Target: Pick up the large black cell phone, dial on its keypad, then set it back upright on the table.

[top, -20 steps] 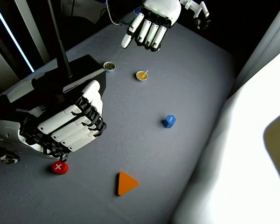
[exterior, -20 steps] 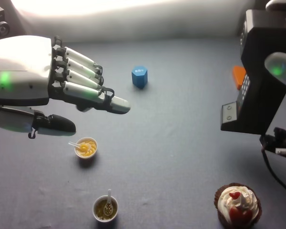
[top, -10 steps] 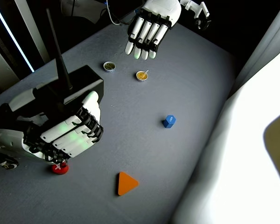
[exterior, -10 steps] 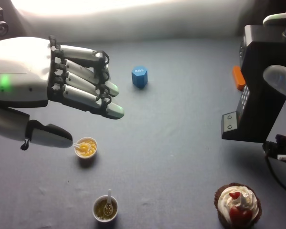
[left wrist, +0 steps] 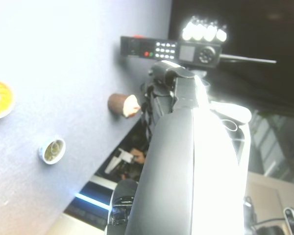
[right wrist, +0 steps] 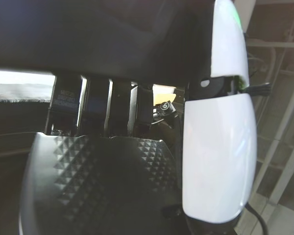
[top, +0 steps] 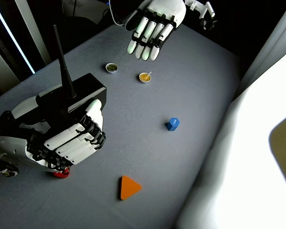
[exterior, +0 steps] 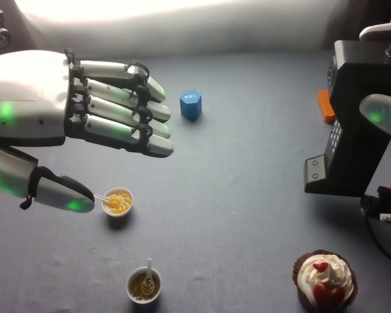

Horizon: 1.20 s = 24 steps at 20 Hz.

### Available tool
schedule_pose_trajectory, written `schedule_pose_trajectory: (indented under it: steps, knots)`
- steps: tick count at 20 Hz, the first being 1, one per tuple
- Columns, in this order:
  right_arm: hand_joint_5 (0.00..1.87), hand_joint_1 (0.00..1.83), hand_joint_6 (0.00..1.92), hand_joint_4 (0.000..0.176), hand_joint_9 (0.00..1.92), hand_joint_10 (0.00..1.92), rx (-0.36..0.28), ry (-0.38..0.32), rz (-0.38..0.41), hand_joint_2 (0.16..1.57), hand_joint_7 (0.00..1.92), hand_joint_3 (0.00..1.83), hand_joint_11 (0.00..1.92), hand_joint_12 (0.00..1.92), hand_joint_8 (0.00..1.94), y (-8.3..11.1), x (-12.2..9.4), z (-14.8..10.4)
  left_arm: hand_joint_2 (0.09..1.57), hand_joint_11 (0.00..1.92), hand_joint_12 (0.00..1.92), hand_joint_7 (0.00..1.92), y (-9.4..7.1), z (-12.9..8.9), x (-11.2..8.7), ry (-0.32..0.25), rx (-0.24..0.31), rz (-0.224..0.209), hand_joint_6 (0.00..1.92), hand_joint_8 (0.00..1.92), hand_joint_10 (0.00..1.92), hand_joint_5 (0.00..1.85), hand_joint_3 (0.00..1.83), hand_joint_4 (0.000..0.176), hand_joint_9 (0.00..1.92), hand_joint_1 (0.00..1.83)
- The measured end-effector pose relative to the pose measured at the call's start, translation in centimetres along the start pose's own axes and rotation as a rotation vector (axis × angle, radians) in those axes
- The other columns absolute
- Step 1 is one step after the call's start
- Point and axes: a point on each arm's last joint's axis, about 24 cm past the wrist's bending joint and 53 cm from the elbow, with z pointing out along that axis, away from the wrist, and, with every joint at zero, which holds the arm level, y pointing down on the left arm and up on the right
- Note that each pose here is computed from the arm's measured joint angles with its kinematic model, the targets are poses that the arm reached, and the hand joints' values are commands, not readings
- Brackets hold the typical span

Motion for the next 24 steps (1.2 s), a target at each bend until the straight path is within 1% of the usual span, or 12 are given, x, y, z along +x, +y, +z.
schedule_pose_trajectory:
  steps: [3,5,7,8,9,10,11,12,14,17,21,24]
  knots:
    - [1.05,1.49,0.74,0.0,1.0,1.0,0.0,0.001,-0.001,1.07,0.94,0.0,0.93,1.45,0.9,-0.04,0.01,0.0,1.29,0.0,0.82,0.45,-0.01,0.0,0.01,0.0,0.0,0.0,0.0,0.0,0.0,0.36,0.0,0.0,0.36,0.0]
    - [1.04,1.49,0.73,0.0,1.0,1.0,0.001,0.002,-0.001,1.08,0.93,0.0,0.92,1.46,0.94,-0.05,0.0,0.0,1.31,0.0,0.81,0.45,-0.01,0.0,0.0,0.0,0.0,0.0,0.0,0.0,0.0,0.34,0.0,0.0,0.36,0.0]
    - [0.98,1.49,0.8,0.0,0.94,1.09,0.004,0.004,-0.007,1.1,0.88,0.0,0.9,1.5,1.04,-0.07,-0.12,-0.12,1.31,0.0,0.82,0.45,0.0,-0.03,-0.01,0.0,0.0,0.001,0.0,0.0,0.0,0.34,0.0,0.0,0.36,0.0]
    - [1.02,1.49,0.74,0.0,0.97,1.04,0.005,0.0,-0.007,1.09,0.91,0.0,0.92,1.48,0.99,-0.12,-0.21,-0.21,1.3,0.0,0.82,0.45,0.02,-0.05,-0.01,0.001,0.0,0.001,0.0,0.0,0.0,0.35,0.0,0.0,0.36,0.0]
    - [1.0,1.49,0.76,0.0,0.97,1.05,0.009,-0.001,-0.009,1.09,0.91,0.0,0.91,1.49,1.0,-0.2,-0.31,-0.31,1.3,0.0,0.85,0.44,0.02,-0.05,-0.01,0.001,0.0,0.001,0.0,0.0,0.0,0.34,0.0,0.0,0.36,0.0]
    - [1.05,1.5,0.69,0.0,1.01,0.99,0.01,-0.002,-0.01,1.08,0.96,0.0,0.91,1.48,0.92,-0.25,-0.34,-0.34,1.3,0.0,0.86,0.44,-0.01,-0.05,-0.02,0.0,0.001,0.001,0.0,0.0,0.0,0.34,0.0,0.0,0.37,0.0]
    - [1.05,1.5,0.72,0.0,1.01,0.98,0.009,0.0,-0.011,1.07,0.94,0.0,0.93,1.46,0.92,-0.22,-0.36,-0.32,1.3,0.0,0.87,0.44,-0.03,-0.05,-0.02,0.0,0.002,0.003,0.0,0.0,0.0,0.34,0.0,0.0,0.37,0.0]
    - [1.02,1.49,0.76,0.0,0.99,1.02,0.009,0.002,-0.015,1.08,0.92,0.0,0.92,1.47,0.95,-0.2,-0.4,-0.28,1.3,0.0,0.87,0.44,-0.05,-0.05,-0.01,0.0,0.003,0.009,0.0,0.0,0.0,0.34,0.0,0.0,0.37,0.0]
    - [1.04,1.5,0.7,0.0,1.0,1.01,0.009,0.002,-0.019,1.07,0.93,0.0,0.94,1.44,0.95,-0.24,-0.53,-0.29,1.28,0.0,0.86,0.44,-0.11,-0.05,0.0,0.001,0.005,0.013,0.0,0.0,0.0,0.34,0.0,0.0,0.37,0.0]
    - [1.03,1.49,0.72,0.0,0.98,1.04,0.018,0.0,-0.022,1.08,0.9,0.0,0.94,1.46,1.0,-0.55,-0.71,-0.65,1.28,0.0,0.86,0.44,-0.12,0.0,0.08,0.003,0.011,0.022,0.0,0.0,0.0,0.34,0.0,0.0,0.37,0.0]
    - [1.04,1.49,0.74,0.0,1.0,0.99,0.018,0.002,-0.028,1.08,0.93,0.0,0.94,1.44,0.94,-0.6,-0.83,-0.6,1.3,0.0,0.89,0.45,-0.17,-0.1,0.11,0.006,0.014,0.027,0.0,0.01,0.0,0.35,0.0,0.0,0.38,0.0]
    - [1.02,1.49,0.8,0.0,0.98,1.03,0.024,0.002,-0.031,1.08,0.92,0.0,0.93,1.45,0.93,-0.79,-0.97,-0.8,1.3,0.0,0.89,0.45,-0.23,-0.14,0.29,0.014,0.017,0.029,0.0,0.0,0.0,0.35,0.0,0.0,0.38,0.0]
